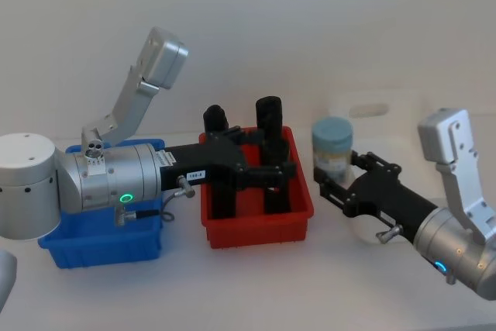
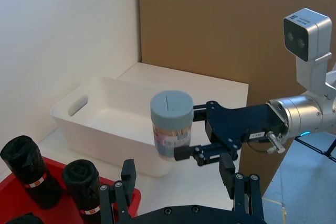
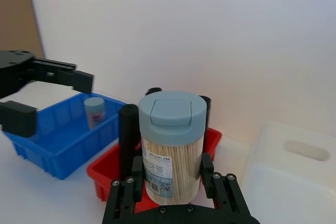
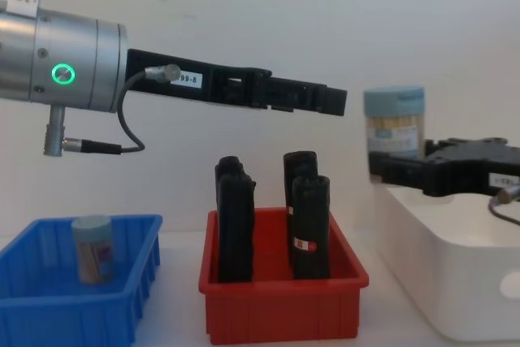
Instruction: Pick the cotton swabs from the blue box and place them into the white box.
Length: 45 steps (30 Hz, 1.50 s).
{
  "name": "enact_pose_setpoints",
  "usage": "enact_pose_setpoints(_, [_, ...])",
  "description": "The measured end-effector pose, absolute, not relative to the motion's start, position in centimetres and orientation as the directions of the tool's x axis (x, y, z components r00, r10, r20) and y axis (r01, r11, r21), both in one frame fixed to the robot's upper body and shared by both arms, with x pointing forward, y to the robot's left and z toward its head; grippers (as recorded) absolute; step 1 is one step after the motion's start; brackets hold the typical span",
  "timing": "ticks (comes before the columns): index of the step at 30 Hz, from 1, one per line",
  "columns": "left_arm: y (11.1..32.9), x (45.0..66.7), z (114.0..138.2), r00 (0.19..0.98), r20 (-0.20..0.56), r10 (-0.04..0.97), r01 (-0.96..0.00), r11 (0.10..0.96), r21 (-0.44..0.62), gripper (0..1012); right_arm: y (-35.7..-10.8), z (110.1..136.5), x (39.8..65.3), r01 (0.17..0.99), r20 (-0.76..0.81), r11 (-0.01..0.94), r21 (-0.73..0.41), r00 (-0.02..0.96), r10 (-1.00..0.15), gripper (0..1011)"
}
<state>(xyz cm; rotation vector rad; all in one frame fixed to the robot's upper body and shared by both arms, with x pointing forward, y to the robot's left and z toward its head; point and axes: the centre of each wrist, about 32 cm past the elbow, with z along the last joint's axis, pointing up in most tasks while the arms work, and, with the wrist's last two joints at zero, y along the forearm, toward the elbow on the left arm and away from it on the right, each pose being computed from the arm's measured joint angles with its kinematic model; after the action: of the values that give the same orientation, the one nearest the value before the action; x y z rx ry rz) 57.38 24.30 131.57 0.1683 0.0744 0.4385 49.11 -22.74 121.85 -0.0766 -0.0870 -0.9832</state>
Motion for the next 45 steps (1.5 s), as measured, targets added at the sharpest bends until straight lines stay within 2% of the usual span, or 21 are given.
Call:
enact_pose_setpoints(12, [24.3,57.4,131.6,0.903,-0.035,0.428,-0.416,0.892,0.178,1004,-25.0,121.3,49.6,0.911,0.11,0.412,-0.032,0.413,-0.904,635])
enact_pose_setpoints(22, [24.3,57.4,131.6,0.903,-0.035,0.428,-0.416,0.892,0.178,1004,-26.8,120.3,52.1,0.955,0.107,0.288,-0.069,0.295,-0.95,636])
enact_pose_setpoints(24, [24.3,57.4,131.6,0.903,-0.035,0.428,-0.416,0.892,0.178,1004,-27.2,119.9,52.7,0.959,0.105,0.27,-0.083,0.278,-0.955,659])
enact_pose_setpoints(32, [24.3,57.4,131.6,0.903,-0.035,0.428,-0.416,0.892,0.178,1004,-27.9,119.1,54.4,0.965,0.1,0.24,-0.103,0.25,-0.963,897])
enact_pose_setpoints(33, [24.3,57.4,131.6,0.903,-0.035,0.428,-0.416,0.892,0.178,1004,-27.9,119.1,54.5,0.966,0.1,0.239,-0.102,0.249,-0.963,897])
enact_pose_setpoints(37, [24.3,57.4,131.6,0.903,-0.035,0.428,-0.416,0.892,0.178,1004,-28.1,118.9,54.9,0.967,0.098,0.237,-0.096,0.247,-0.964,1001])
enact_pose_setpoints(45, [24.3,57.4,131.6,0.903,-0.035,0.428,-0.416,0.892,0.178,1004,-28.1,118.9,55.2,0.969,0.101,0.241,-0.046,0.245,-0.964,1001])
